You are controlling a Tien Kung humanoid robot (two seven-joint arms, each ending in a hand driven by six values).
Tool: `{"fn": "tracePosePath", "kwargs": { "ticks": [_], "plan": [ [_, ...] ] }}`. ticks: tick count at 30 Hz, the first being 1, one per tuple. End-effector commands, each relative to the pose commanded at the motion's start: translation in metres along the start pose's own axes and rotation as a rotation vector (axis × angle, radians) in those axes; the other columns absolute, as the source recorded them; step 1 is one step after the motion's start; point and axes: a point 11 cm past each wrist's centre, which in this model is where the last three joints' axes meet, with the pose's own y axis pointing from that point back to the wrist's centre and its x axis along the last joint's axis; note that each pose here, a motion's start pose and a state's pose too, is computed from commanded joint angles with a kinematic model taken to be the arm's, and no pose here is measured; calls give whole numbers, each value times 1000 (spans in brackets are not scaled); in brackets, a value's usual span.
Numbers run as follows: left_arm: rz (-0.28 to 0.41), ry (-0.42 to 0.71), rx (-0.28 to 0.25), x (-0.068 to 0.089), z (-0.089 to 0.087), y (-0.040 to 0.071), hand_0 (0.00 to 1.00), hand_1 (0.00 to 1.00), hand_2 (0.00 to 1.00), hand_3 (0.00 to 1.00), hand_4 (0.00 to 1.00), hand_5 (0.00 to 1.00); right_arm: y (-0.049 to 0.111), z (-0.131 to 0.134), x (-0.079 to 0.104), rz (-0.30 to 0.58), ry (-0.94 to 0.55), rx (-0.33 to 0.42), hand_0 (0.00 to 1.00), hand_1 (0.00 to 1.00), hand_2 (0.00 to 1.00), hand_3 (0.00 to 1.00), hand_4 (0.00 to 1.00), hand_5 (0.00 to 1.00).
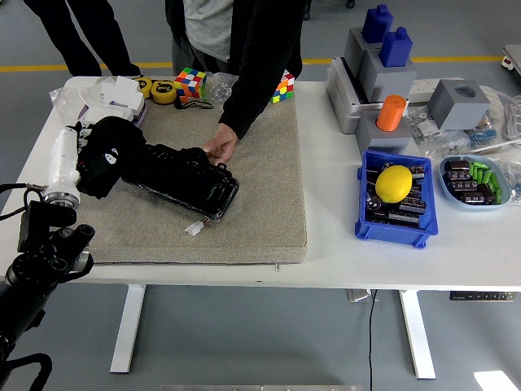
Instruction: Pick the rag up,wipe the panel,place it on the desk
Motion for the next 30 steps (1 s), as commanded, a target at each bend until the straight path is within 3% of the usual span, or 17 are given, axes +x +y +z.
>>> {"fn": "tracePosePath", "kwargs": {
  "ticks": [14,22,30],
  "plan": [
    [-69,3,-34,-21,9,10,232,307,382,569,663,2,0,0,0,0,1,0,543,562,492,522,897,366],
    [-146,19,-118,-43,33,23,232,307,383,570,663,2,0,-1,0,-4,7,4,543,562,492,522,897,365],
    [-261,34,-215,-70,59,48,231,307,383,570,663,2,-1,-4,-2,-10,8,12,542,563,492,522,897,366]
  ]
}}
